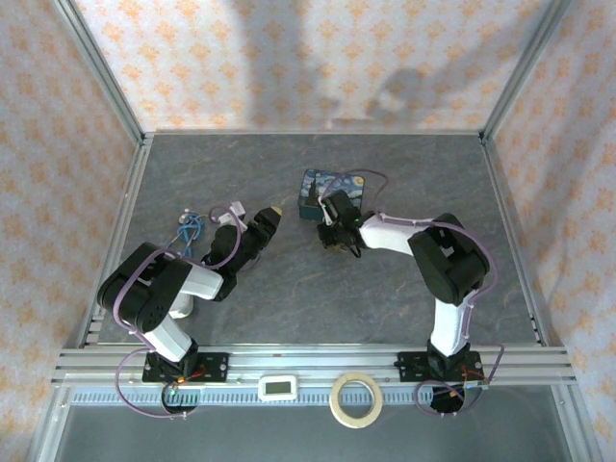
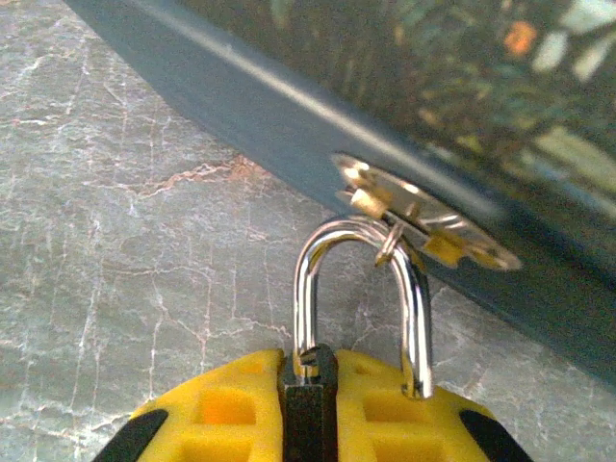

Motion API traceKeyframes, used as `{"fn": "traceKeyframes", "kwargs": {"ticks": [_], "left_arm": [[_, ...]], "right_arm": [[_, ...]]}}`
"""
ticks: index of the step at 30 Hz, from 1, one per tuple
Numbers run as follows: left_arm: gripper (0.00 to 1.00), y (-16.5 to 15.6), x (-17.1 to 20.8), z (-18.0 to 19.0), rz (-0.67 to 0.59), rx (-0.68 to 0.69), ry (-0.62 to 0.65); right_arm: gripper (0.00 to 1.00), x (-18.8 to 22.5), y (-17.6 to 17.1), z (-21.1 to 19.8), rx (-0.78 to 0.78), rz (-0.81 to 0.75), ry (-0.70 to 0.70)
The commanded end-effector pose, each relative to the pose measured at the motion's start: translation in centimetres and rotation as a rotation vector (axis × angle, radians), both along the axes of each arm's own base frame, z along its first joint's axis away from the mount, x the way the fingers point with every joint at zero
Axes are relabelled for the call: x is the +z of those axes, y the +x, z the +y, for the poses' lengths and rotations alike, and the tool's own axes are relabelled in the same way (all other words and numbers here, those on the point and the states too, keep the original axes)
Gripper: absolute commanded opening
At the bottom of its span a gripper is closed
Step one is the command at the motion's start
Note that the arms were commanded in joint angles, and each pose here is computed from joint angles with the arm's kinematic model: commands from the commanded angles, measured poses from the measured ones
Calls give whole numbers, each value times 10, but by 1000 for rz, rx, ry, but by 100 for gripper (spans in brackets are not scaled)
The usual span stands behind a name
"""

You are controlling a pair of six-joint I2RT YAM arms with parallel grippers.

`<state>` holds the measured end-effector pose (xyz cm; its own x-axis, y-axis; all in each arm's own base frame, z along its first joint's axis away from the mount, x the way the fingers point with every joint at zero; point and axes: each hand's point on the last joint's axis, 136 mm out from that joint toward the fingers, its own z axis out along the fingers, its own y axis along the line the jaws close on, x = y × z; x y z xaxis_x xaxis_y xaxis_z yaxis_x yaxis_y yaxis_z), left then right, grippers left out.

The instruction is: Unlock a padlock with a key

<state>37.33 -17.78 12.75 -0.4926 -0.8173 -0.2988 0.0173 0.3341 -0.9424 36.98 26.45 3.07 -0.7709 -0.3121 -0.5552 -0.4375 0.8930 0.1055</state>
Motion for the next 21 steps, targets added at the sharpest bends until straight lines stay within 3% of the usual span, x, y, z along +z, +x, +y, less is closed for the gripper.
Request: {"fn": "traceKeyframes", "kwargs": {"ticks": [1,4,11,15,21], "left_arm": [[56,-2,9,0,-45,-22,-10],[56,-3,9,-3,-51,-36,7],[55,1,3,-17,-45,-104,45],[55,1,-1,-26,-41,-137,28],[51,-2,-9,-51,-30,-184,-39]], "right_arm": [[6,5,-11,-1,93,17,-3],[0,-2,-10,-7,137,16,-86],[0,5,-1,-20,296,-118,-231],[0,27,10,-16,386,-231,-240],[0,38,24,-9,459,-269,-227]]}}
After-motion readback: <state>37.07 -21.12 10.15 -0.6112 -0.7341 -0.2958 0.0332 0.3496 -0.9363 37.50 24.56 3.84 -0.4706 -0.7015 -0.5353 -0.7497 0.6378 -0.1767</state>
